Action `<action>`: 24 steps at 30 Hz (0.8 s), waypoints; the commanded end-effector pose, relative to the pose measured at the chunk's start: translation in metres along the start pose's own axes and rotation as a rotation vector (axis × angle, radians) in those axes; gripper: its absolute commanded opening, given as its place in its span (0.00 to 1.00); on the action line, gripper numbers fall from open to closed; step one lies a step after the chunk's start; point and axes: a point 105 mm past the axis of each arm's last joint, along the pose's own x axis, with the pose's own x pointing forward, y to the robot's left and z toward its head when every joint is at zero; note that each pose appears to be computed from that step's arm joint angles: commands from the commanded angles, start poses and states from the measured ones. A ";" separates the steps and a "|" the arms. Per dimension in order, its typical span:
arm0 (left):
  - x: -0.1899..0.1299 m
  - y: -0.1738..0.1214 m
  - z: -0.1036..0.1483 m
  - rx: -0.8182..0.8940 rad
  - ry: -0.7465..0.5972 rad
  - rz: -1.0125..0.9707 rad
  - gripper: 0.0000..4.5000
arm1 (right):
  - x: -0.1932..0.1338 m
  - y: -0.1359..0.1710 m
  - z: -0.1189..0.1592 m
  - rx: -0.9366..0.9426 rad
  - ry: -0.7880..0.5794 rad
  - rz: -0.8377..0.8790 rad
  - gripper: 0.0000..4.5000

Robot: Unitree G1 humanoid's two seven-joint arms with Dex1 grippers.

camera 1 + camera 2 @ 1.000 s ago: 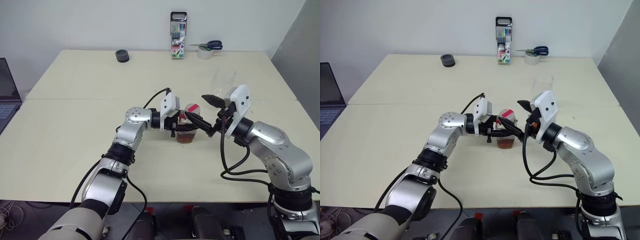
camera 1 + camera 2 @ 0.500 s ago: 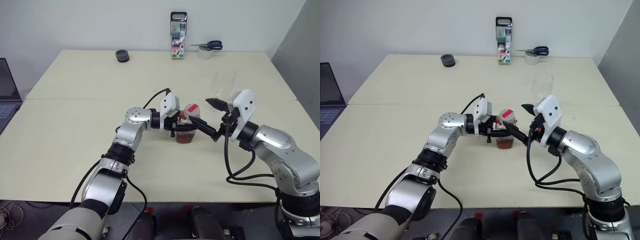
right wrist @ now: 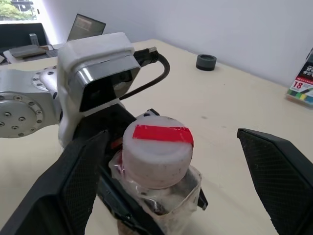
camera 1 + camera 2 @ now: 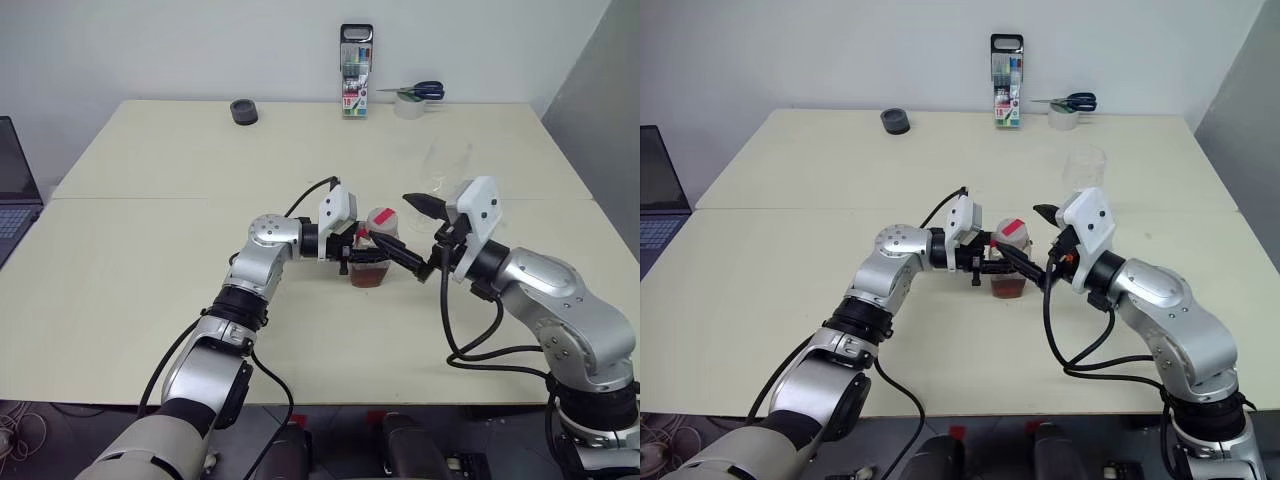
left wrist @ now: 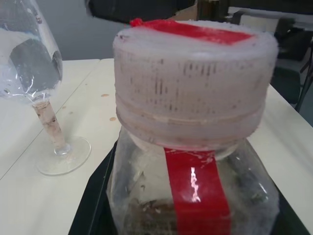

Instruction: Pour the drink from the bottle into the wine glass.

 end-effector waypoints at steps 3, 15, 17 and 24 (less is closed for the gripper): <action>-0.001 0.003 0.018 0.047 -0.049 -0.003 0.38 | 0.006 -0.003 0.014 -0.062 -0.061 -0.028 1.00; -0.002 0.003 0.017 0.049 -0.040 -0.011 0.38 | 0.000 -0.015 0.010 -0.080 -0.052 -0.092 1.00; -0.002 0.003 0.017 0.050 -0.038 -0.012 0.38 | -0.003 -0.019 0.010 -0.082 -0.048 -0.108 1.00; -0.003 0.003 0.015 0.047 -0.033 -0.009 0.38 | -0.017 -0.027 0.010 -0.070 -0.027 -0.134 1.00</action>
